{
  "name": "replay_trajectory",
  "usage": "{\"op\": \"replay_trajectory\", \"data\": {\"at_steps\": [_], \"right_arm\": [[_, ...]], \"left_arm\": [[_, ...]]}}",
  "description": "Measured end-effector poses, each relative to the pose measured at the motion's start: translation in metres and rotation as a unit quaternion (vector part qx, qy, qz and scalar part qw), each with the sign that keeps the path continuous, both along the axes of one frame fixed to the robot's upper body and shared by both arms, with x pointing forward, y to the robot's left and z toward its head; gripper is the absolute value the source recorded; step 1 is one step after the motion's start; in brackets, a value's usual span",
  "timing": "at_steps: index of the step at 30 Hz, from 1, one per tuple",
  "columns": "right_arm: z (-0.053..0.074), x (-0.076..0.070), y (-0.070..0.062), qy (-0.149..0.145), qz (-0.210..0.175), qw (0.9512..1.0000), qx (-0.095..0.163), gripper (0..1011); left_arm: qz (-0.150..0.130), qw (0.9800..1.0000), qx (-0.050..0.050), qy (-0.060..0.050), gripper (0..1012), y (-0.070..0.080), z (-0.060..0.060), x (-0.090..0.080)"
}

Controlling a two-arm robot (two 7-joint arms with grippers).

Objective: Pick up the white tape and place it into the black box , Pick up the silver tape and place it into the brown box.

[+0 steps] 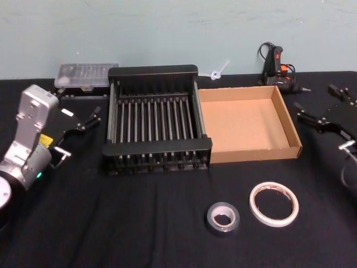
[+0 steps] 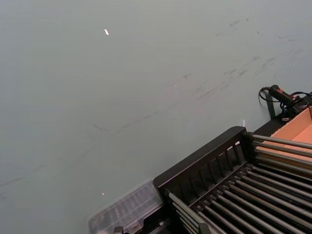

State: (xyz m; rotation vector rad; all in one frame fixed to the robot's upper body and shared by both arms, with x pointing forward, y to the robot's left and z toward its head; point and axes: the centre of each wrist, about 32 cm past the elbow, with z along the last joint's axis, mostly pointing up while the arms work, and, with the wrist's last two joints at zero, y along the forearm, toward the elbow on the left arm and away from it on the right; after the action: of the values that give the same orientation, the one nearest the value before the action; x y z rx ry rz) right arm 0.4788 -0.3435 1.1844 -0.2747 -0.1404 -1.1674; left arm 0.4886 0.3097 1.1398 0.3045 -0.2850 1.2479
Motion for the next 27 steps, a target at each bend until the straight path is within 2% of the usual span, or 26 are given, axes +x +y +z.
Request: {"op": "replay_trajectory", "data": {"at_steps": [1,2,5,12,19,27], "right_arm": [[0.006,-0.003,-0.003,0.009,0.005,0.9999,0.001,1000],[0.006,-0.003,-0.003,0.009,0.005,0.9999,0.001,1002],[0.019,-0.012,-0.009,0.032,0.017,0.9993,0.005,1002],[0.033,-0.030,-0.014,0.077,0.041,0.9960,0.018,1002],[0.034,-0.046,-0.012,0.124,0.058,0.9902,0.026,1000],[0.027,-0.056,-0.011,0.168,0.067,0.9831,0.024,1002]], "left_arm": [[0.000,1.0000,0.000,0.000,1001,0.000,0.000,0.000],[0.000,1.0000,0.000,0.000,1001,0.000,0.000,0.000],[0.000,1.0000,0.000,0.000,1001,0.000,0.000,0.000],[0.000,1.0000,0.000,0.000,1001,0.000,0.000,0.000],[0.000,1.0000,0.000,0.000,1001,0.000,0.000,0.000],[0.000,1.0000,0.000,0.000,1001,0.000,0.000,0.000]]}}
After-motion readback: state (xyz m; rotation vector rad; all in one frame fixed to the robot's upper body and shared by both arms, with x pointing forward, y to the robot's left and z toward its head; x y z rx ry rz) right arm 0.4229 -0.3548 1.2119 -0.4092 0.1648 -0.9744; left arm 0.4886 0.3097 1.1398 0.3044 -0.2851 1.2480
